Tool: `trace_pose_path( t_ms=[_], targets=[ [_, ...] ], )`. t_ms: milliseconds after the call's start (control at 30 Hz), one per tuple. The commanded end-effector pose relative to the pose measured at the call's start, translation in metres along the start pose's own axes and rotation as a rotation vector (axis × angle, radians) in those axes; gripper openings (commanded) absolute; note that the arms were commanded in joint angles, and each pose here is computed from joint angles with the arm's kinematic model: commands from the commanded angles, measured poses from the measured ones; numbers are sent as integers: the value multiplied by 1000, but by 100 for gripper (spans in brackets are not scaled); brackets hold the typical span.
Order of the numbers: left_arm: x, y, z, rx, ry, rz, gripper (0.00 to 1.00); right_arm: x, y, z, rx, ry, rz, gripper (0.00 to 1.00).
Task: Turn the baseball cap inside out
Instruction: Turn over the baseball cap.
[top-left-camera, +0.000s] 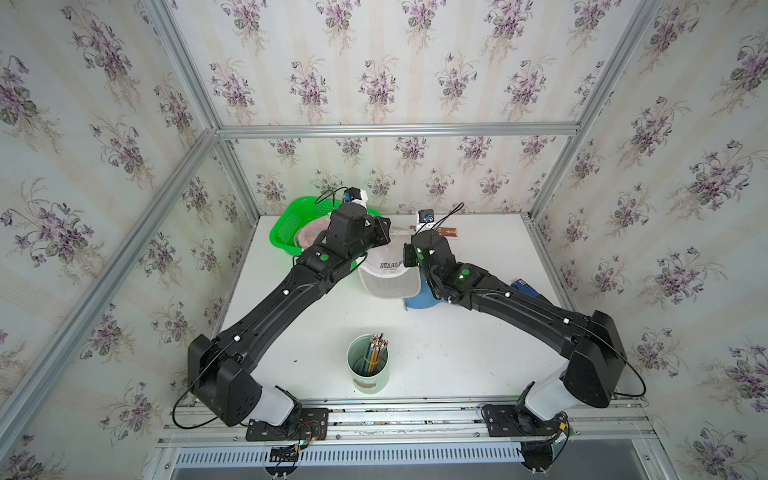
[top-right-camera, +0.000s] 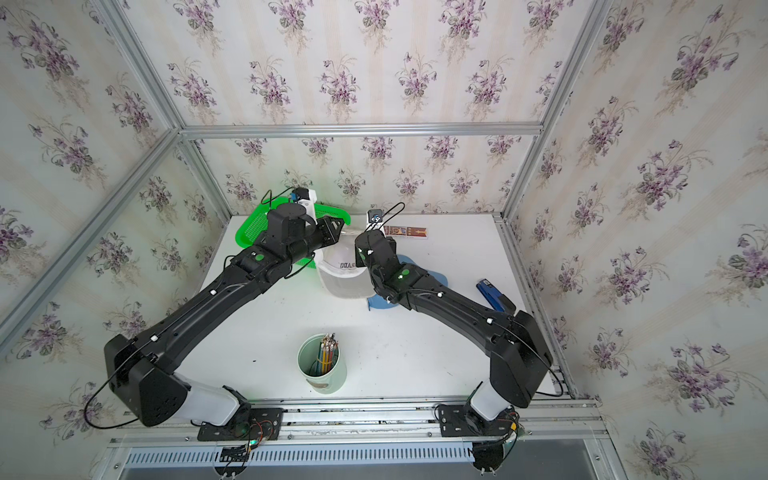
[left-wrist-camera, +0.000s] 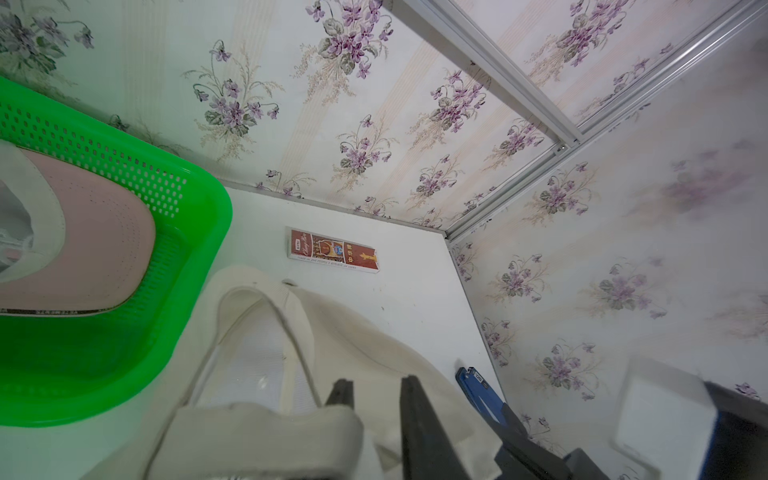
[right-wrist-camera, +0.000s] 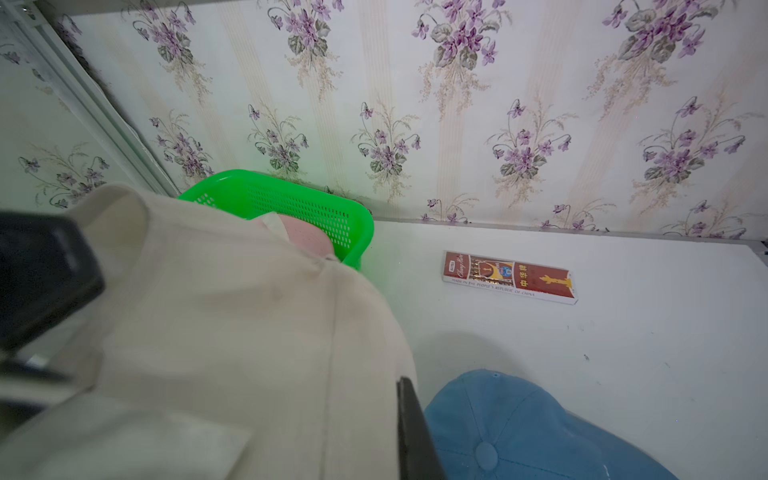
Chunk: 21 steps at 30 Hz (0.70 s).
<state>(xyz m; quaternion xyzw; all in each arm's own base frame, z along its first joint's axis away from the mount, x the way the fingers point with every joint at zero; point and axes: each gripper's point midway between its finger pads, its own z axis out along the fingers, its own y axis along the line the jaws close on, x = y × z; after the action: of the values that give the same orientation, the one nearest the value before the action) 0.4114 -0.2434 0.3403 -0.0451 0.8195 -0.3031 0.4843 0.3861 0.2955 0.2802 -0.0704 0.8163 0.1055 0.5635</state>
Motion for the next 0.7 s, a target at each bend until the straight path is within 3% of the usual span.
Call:
trace_pose_path(
  t_ms=[0, 233, 433, 567, 667],
  targets=[
    [11, 6, 1, -38, 78, 158, 39, -6, 10, 0, -59, -9, 9, 0],
    [12, 36, -25, -172, 50, 309, 58, -3, 3, 6, -84, 22, 41, 0],
    [-6, 40, -54, -161, -59, 429, 62, -12, 0, 7, -100, 22, 53, 0],
    [4, 53, -53, -167, 11, 514, 63, -18, 1, 5, -121, 13, 61, 0],
    [33, 54, -47, -67, 54, 602, 67, -22, 1, 3, -132, 9, 73, 0]
  ],
)
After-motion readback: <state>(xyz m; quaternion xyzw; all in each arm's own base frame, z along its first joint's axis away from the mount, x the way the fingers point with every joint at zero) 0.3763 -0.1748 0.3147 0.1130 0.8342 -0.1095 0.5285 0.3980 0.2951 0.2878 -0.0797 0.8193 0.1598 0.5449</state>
